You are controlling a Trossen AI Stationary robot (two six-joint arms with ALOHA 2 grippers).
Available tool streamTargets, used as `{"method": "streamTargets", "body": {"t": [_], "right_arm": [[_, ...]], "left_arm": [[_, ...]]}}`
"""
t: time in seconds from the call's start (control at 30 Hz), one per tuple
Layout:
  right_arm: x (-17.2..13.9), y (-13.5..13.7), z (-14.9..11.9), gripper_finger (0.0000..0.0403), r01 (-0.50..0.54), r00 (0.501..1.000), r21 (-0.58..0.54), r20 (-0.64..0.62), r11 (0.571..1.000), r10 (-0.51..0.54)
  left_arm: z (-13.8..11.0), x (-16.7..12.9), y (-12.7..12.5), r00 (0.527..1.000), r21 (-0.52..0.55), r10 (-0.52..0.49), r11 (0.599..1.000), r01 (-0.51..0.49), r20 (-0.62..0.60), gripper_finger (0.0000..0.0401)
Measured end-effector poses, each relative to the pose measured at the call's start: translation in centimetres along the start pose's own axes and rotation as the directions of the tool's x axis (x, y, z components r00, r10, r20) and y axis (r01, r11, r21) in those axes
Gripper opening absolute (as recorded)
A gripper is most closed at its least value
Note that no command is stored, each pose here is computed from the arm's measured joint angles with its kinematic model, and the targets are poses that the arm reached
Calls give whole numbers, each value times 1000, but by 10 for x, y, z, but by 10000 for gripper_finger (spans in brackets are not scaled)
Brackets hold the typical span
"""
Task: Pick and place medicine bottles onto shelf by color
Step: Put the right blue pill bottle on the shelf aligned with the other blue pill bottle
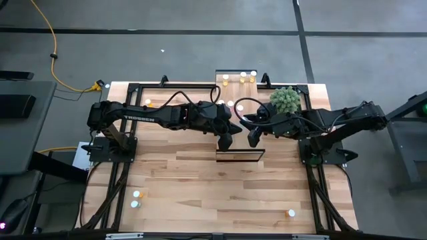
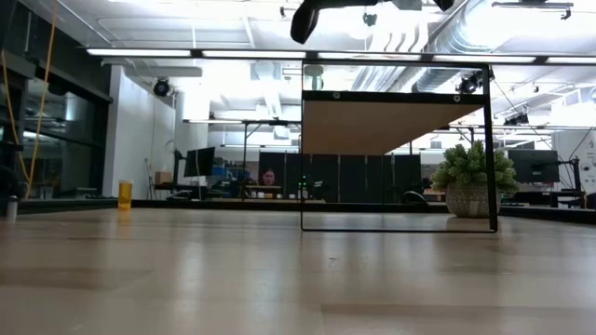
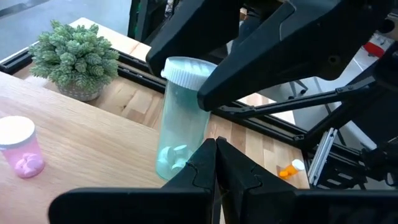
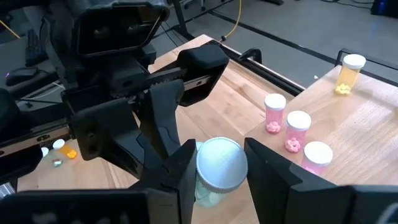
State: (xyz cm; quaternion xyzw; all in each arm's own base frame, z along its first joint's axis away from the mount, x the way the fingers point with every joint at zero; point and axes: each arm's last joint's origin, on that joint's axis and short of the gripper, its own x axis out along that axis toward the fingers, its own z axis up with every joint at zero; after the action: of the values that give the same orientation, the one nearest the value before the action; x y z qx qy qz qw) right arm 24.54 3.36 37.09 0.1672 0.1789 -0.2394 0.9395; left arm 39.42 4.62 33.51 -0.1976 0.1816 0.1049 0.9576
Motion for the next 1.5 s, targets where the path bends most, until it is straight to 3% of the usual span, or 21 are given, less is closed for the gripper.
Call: {"method": "streamTargets", "body": {"t": [0.23, 0.53, 0.63, 0.8, 1.0, 1.33, 1.5], "right_arm": [[-2, -1, 1, 108, -4, 1000, -31, 4, 999, 5], [-18, -10, 3, 108, -12, 1000, -46, -11, 999, 12], [-18, -11, 3, 108, -10, 1000, -50, -17, 999, 9], [-17, -13, -3, 108, 13, 998, -86, -66, 996, -19], [-9, -12, -23, 108, 27, 992, -139, -115, 990, -43], [10, -11, -49, 108, -19, 996, -119, -84, 993, 9], [12, -12, -50, 108, -17, 997, -119, -82, 993, 7]], "left_arm": [[2, -3, 0, 998, 57, -54, 997, 55, -15, 0], [29, -67, 10, 1000, 178, -19, 984, 18, 3, 0], [36, -88, 9, 995, 203, -6, 979, -13, 96, 0], [14, -107, 16, 965, 195, -11, 980, -42, 262, 0], [-26, -130, 31, 876, 143, -94, 989, 28, 474, 0], [-35, -155, 34, 833, 197, -105, 980, -5, 543, 0], [-36, -154, 34, 844, 225, -116, 974, -6, 524, 0]]}}
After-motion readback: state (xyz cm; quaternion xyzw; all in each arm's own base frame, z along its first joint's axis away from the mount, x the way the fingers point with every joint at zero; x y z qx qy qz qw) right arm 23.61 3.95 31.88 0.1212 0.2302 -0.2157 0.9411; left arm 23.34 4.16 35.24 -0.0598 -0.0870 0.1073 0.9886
